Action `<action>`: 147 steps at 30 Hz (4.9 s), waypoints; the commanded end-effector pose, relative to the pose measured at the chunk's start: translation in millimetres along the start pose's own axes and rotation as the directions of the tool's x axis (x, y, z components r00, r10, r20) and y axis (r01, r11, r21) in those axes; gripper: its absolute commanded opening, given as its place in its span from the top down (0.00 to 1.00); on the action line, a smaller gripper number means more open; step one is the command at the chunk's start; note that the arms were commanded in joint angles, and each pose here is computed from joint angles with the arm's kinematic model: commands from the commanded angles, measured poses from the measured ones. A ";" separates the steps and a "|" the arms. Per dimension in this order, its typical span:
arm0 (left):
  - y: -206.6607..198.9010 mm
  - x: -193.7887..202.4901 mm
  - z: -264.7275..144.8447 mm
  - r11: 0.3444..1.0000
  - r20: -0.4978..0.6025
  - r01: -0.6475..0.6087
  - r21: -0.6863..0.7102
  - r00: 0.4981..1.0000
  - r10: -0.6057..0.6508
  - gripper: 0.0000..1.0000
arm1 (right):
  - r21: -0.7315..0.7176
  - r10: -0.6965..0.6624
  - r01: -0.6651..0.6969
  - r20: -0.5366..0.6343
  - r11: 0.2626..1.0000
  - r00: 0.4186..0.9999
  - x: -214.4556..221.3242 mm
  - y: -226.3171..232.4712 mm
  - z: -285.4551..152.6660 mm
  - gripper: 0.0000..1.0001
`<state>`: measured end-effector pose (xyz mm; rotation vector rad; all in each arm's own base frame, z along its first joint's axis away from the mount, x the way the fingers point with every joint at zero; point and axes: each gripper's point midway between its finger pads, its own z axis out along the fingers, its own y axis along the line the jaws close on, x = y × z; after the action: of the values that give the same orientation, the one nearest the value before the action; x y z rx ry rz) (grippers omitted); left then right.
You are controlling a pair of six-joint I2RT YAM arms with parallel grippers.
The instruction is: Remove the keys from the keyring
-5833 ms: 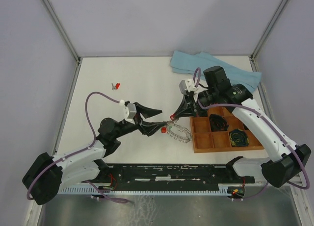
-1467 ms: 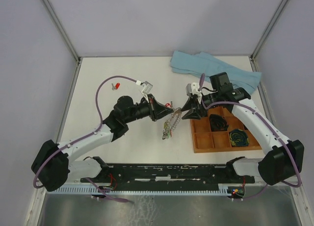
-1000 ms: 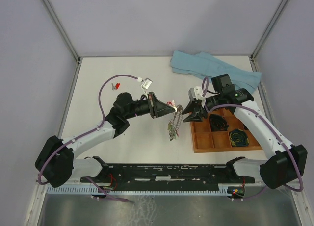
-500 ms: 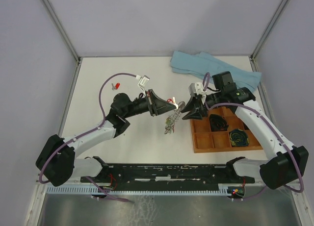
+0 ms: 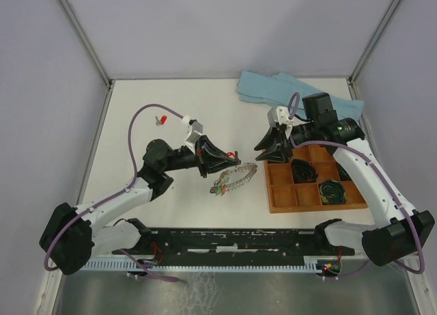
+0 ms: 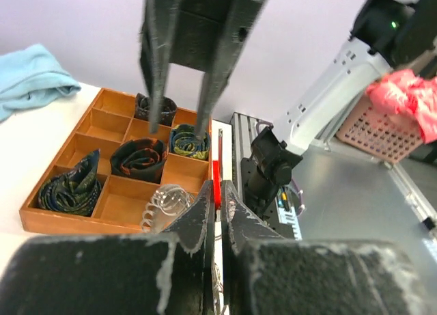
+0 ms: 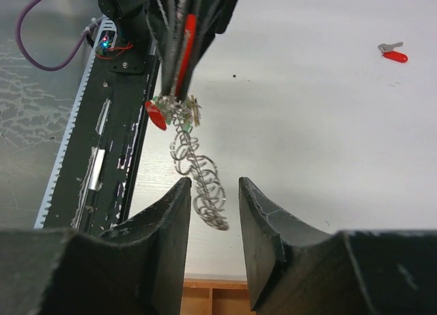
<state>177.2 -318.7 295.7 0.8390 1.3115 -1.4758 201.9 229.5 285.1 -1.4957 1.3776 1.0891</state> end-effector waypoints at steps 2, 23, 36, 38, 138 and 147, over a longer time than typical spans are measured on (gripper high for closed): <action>-26.4 -11.2 -6.7 0.948 0.041 -0.287 0.136 0.958 0.284 0.97 | 0.006 -0.006 0.006 0.065 1.000 0.998 -3.3 -7.1 6.6 0.59; -33.2 -12.1 5.9 0.970 0.020 -0.077 0.230 0.997 0.075 0.97 | -0.173 -0.114 0.127 0.082 0.977 0.990 0.0 33.4 35.2 0.60; -36.2 -18.9 5.8 0.969 0.049 -0.090 0.231 0.996 0.081 0.97 | -0.248 -0.079 0.100 0.093 0.964 0.992 1.6 46.6 52.5 0.66; -36.4 -19.7 5.6 0.969 0.052 -0.092 0.229 0.995 0.082 0.97 | -0.243 -0.082 0.102 0.088 0.965 0.993 2.1 45.8 52.3 0.66; 39.9 -47.0 16.5 0.738 0.398 0.436 -0.515 0.884 -0.246 0.97 | 0.214 0.062 -0.053 -0.035 0.975 0.997 13.9 -30.7 50.3 0.97; 54.5 -35.2 -10.1 0.678 0.450 0.455 -0.577 0.870 -0.201 0.97 | 0.174 0.034 -0.018 -0.093 0.985 0.995 19.5 -22.4 46.7 0.99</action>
<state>231.7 -315.3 275.9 -0.0245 1.7471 -1.1422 222.2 269.4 232.3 -1.3799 1.5911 0.9281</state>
